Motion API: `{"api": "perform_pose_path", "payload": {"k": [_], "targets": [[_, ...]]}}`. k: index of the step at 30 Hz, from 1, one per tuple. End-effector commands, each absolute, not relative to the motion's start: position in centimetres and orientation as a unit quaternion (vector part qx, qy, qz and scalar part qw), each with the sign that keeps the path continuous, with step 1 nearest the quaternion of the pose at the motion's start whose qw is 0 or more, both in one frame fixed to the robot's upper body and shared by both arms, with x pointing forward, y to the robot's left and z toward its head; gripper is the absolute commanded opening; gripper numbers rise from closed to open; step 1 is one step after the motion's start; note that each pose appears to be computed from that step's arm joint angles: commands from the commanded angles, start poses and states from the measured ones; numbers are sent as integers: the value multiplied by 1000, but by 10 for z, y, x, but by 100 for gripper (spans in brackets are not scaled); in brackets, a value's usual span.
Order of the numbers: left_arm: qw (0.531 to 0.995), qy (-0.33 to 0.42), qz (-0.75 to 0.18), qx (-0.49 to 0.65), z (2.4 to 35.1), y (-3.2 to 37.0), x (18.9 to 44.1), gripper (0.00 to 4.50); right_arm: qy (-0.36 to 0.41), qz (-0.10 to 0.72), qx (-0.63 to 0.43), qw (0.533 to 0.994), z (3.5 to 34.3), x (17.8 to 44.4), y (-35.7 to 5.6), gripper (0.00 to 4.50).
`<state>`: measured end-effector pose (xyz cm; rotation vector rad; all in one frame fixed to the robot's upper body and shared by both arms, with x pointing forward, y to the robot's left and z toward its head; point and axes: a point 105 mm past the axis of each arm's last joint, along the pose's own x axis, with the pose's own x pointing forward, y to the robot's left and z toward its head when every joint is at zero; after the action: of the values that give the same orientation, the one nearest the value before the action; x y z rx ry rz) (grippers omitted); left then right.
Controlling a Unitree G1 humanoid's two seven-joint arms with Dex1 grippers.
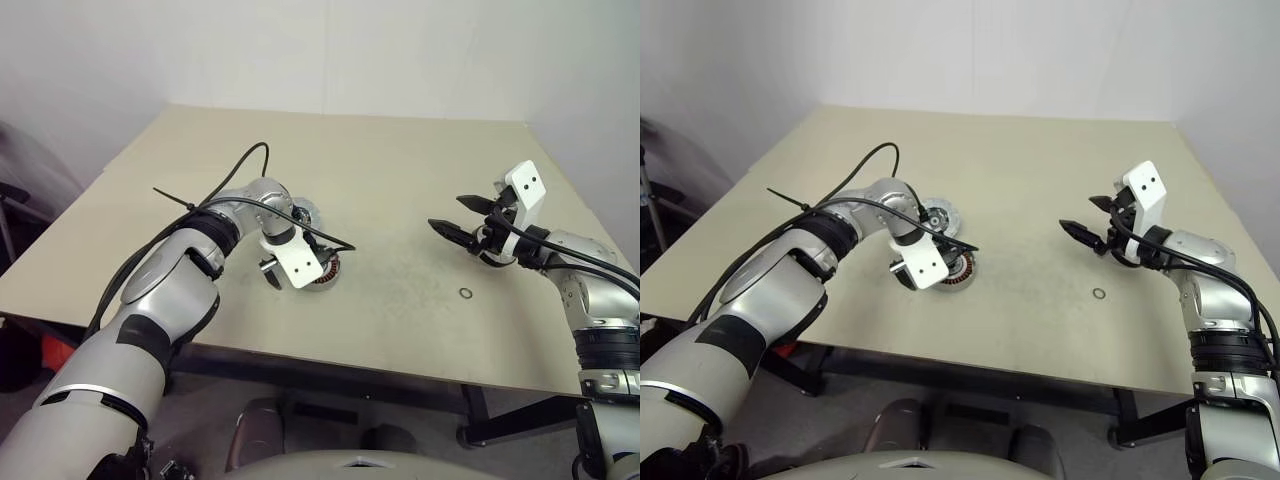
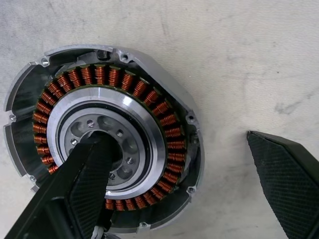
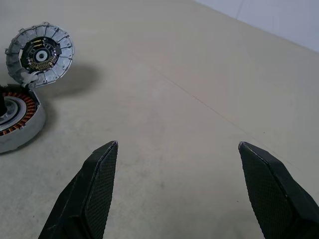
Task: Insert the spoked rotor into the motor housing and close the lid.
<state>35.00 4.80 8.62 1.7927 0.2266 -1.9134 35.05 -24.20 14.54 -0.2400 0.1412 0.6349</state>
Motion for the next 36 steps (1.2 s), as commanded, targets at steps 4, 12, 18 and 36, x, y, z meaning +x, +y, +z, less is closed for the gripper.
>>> {"api": "perform_pose_path", "payload": {"k": [4, 12, 18, 36], "targets": [[252, 106, -697, 663, 87, 53, 354, 264, 26, 297, -123, 947, 169, 354, -246, 435], [243, 118, -699, 662, 88, 58, 353, 210, 24, 291, -125, 948, 170, 355, -248, 435], [263, 79, -691, 669, 98, 43, 357, 210, 24, 290, -127, 948, 170, 356, -249, 435], [339, -56, -669, 659, 145, -36, 358, 210, 21, 293, -128, 947, 169, 354, -246, 435]]}}
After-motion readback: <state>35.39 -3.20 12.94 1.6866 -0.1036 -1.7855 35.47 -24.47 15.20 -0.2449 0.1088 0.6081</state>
